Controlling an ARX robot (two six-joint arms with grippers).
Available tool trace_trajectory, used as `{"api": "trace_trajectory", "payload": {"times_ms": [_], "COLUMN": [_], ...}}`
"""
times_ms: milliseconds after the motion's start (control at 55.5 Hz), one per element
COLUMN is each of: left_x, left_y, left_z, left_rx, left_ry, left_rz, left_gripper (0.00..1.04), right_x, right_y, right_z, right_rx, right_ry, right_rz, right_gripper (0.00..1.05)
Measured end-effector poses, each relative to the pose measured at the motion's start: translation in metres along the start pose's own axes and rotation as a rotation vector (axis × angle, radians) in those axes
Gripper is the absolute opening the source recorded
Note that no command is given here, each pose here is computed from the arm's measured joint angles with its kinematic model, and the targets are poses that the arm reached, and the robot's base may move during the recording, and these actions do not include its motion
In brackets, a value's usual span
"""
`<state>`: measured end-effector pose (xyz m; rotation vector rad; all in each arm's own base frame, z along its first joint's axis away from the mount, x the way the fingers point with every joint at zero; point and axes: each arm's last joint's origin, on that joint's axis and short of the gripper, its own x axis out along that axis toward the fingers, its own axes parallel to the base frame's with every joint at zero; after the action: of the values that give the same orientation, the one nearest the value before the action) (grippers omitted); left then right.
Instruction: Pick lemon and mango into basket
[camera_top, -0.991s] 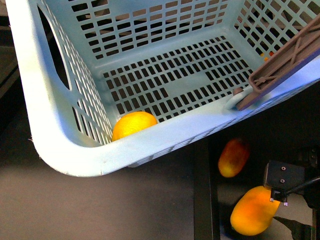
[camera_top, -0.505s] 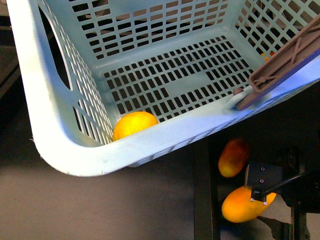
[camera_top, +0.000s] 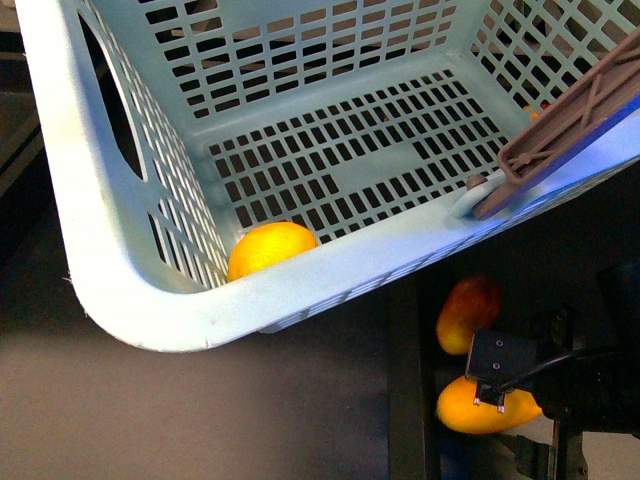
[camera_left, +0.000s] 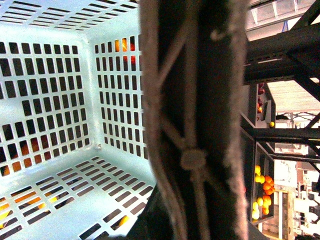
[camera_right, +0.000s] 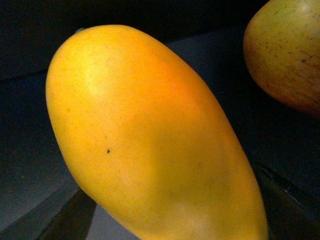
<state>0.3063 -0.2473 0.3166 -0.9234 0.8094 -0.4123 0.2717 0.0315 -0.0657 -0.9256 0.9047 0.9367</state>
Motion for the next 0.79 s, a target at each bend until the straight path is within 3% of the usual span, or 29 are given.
{"api": "trace_trajectory", "payload": {"times_ms": [144,487,793], "left_x": [0.0,0.0,0.0], "left_y": [0.0,0.0,0.0], "left_z": [0.0,0.0,0.0], "left_rx": [0.0,0.0,0.0], "left_ry": [0.0,0.0,0.0], "left_rz": [0.0,0.0,0.0], "left_gripper": [0.04,0.04,0.04], "right_x": [-0.002,-0.031,-0.09], "right_y": [0.003,-0.006,-0.028], "right_z": [-0.003,-0.025,-0.073], "right_rx": [-0.001,0.042,0.193], "right_ry": [0.012,0.05,0.097], "right_rz": [0.004,-0.04,-0.178], "right_gripper": [0.58,0.57,0.57]}}
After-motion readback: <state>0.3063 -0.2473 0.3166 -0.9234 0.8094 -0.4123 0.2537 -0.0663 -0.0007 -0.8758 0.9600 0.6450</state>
